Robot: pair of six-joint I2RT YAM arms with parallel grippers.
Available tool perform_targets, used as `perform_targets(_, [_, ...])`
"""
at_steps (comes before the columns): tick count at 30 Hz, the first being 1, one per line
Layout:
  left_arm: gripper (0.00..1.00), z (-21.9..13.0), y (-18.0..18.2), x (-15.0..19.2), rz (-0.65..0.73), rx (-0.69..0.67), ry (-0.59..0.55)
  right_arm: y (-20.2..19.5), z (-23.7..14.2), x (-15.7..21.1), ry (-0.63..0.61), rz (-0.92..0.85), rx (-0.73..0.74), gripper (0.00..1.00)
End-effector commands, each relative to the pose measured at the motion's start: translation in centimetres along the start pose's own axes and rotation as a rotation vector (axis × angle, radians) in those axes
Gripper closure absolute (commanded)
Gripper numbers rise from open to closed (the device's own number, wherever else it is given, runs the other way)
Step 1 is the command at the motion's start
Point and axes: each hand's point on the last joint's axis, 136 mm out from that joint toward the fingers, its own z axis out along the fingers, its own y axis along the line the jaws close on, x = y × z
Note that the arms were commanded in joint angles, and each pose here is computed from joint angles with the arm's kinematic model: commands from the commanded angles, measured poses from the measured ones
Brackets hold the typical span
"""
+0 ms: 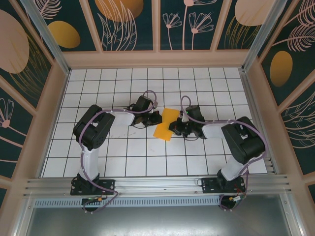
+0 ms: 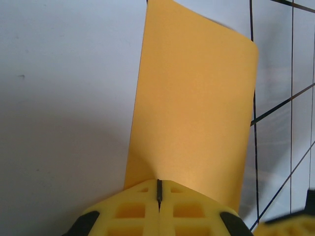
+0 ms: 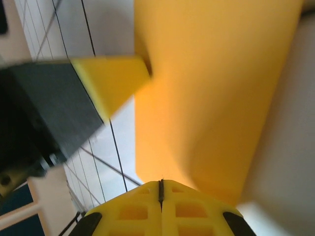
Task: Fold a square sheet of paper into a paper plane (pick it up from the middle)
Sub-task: Fold the square sheet of paper in half at the center of the table.
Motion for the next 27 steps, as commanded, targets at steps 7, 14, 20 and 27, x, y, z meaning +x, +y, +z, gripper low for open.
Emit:
perform_targets(7, [1.00, 0.9, 4.4, 3.7, -0.051, -0.144, 0.105, -0.6, 0.3, 3.2, 0.057, -0.002, -0.017, 1.00])
perform_targets(14, [1.00, 0.8, 4.3, 3.7, -0.049, -0.142, 0.104, -3.6, 0.3, 4.6, 0.092, 0.004, 0.108, 1.00])
perform_targets(20, [1.00, 0.9, 4.3, 3.7, -0.049, -0.143, 0.107, -0.8, -1.0, 2.3, 0.020, -0.067, 0.100, 1.00])
perform_targets(27, [1.00, 0.9, 4.5, 3.9, -0.050, -0.146, 0.108, 2.8, -4.6, -7.1, -0.213, -0.066, -0.015, 1.00])
